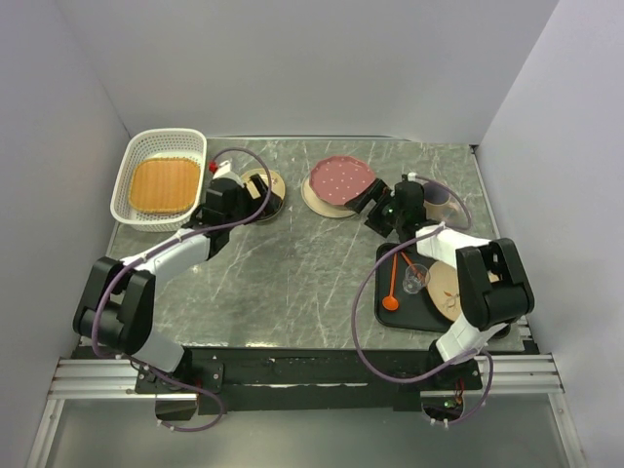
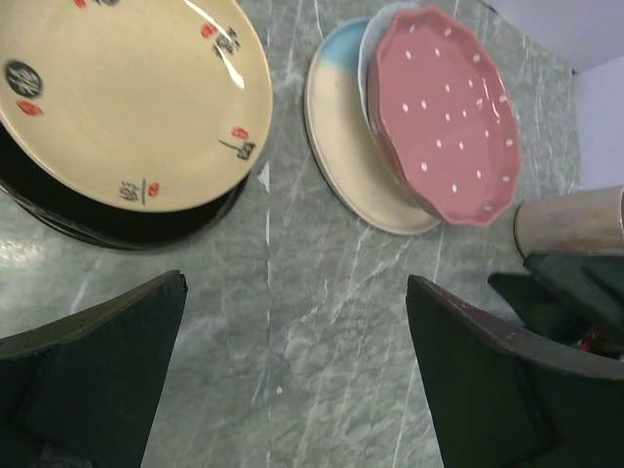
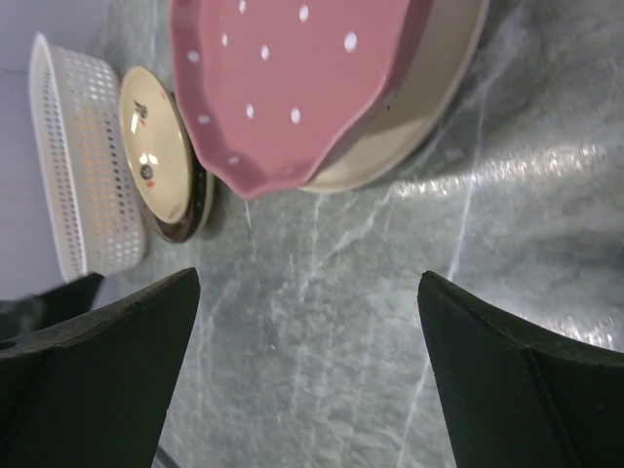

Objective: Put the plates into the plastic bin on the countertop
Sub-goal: Pick up the plate at the center of the board.

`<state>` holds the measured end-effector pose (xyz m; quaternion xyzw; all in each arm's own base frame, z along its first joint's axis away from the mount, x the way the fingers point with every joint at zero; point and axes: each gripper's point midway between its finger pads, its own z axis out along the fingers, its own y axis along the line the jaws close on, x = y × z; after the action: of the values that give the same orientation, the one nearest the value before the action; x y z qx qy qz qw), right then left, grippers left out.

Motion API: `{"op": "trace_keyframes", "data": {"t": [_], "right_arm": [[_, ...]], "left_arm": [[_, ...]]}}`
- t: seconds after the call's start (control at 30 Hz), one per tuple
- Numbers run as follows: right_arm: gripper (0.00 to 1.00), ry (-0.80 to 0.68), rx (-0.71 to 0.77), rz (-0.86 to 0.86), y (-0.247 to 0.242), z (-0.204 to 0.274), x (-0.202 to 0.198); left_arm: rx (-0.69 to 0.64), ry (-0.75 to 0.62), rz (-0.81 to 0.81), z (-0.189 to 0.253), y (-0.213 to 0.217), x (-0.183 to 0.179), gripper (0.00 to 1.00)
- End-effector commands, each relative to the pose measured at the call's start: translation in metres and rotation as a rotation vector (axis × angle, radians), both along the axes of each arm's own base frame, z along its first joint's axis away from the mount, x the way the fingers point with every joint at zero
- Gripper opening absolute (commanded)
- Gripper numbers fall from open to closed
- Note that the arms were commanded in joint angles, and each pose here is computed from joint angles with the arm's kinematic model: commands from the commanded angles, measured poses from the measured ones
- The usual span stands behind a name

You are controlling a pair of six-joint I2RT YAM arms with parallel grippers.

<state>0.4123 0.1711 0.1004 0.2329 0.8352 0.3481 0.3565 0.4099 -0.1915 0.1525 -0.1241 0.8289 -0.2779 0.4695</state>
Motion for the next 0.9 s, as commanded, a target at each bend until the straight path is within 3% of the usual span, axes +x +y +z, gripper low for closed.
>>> {"op": "trace_keyframes", "data": {"t": [0.0, 0.47, 0.87], "right_arm": [[1.0, -0.063, 0.075, -0.028, 0.0, 0.023, 0.027], [0.95, -0.024, 0.116, -0.11, -0.008, 0.012, 0.059], [0.79, 0.015, 0.125, -0.123, -0.007, -0.008, 0.078]], "left_arm": [[-0.023, -0.018, -0.015, -0.002, -0.013, -0.001, 0.99], [-0.048, 0.01, -0.024, -0.017, -0.021, -0.006, 0.99], [-0.064, 0.024, -0.048, -0.021, -0.026, -0.008, 0.99]]}}
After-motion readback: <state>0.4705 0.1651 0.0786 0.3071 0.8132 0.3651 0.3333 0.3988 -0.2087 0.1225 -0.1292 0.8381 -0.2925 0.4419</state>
